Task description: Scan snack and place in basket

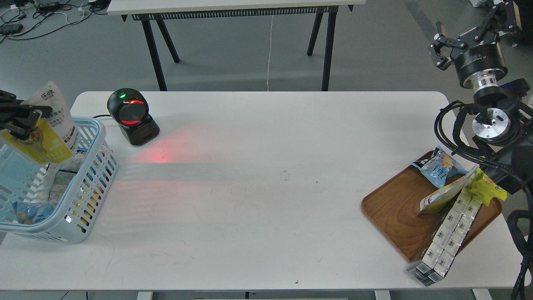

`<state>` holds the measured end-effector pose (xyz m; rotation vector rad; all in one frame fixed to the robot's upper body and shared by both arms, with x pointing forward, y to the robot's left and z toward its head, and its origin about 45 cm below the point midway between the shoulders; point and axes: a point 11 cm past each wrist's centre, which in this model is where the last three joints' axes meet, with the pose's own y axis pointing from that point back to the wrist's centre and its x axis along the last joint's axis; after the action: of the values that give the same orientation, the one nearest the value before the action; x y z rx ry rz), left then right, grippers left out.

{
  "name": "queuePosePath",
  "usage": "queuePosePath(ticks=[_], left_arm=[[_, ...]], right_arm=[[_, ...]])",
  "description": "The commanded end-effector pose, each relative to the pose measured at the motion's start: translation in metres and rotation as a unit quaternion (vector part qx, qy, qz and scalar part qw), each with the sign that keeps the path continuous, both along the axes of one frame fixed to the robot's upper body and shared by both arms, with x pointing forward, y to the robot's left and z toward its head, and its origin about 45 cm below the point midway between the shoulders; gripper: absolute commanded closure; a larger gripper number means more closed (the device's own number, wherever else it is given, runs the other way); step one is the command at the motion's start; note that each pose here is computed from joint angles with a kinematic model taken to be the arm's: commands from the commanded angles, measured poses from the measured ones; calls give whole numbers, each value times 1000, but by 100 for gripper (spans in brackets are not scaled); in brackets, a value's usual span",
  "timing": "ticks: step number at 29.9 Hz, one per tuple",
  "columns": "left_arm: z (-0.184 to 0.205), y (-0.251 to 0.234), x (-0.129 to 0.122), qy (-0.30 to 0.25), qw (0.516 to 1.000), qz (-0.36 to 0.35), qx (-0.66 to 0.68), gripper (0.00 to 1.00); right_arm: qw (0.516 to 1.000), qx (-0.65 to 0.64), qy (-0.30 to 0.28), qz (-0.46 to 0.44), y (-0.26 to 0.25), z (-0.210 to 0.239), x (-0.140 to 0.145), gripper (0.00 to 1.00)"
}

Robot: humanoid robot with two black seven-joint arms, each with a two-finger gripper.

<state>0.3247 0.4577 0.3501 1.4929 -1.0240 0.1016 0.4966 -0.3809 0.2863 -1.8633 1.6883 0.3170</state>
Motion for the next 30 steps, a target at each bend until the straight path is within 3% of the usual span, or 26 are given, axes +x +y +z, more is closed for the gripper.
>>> queuePosePath(ticks=[1,5,10,15,18,21,26,30], left_arm=[[-11,-4,0,14,1000,-4,-2,97],[-11,-5,0,13,1000,-7,-4,92],[-6,-4,1,7,1000,-4,-5,71],[27,-16,10,-32,994,17,-106,41],[62,-22,23,-75,970,42,-228,7],[78,-24,33,-90,933,68,-342,0],[91,-49,62,-92,874,63,-472,0],[95,-62,97,-88,771,86,-625,0]], right_arm=[[1000,0,0,0,0,0,0,1],[1000,0,0,0,0,0,0,1],[1000,0,0,0,0,0,0,1],[1000,-1,0,0,-1,0,0,1],[1000,-1,-1,0,0,1,0,1],[1000,-1,-1,0,0,2,0,1],[1000,-2,-14,-3,-2,16,4,1],[999,9,-32,-12,-9,31,6,1]])
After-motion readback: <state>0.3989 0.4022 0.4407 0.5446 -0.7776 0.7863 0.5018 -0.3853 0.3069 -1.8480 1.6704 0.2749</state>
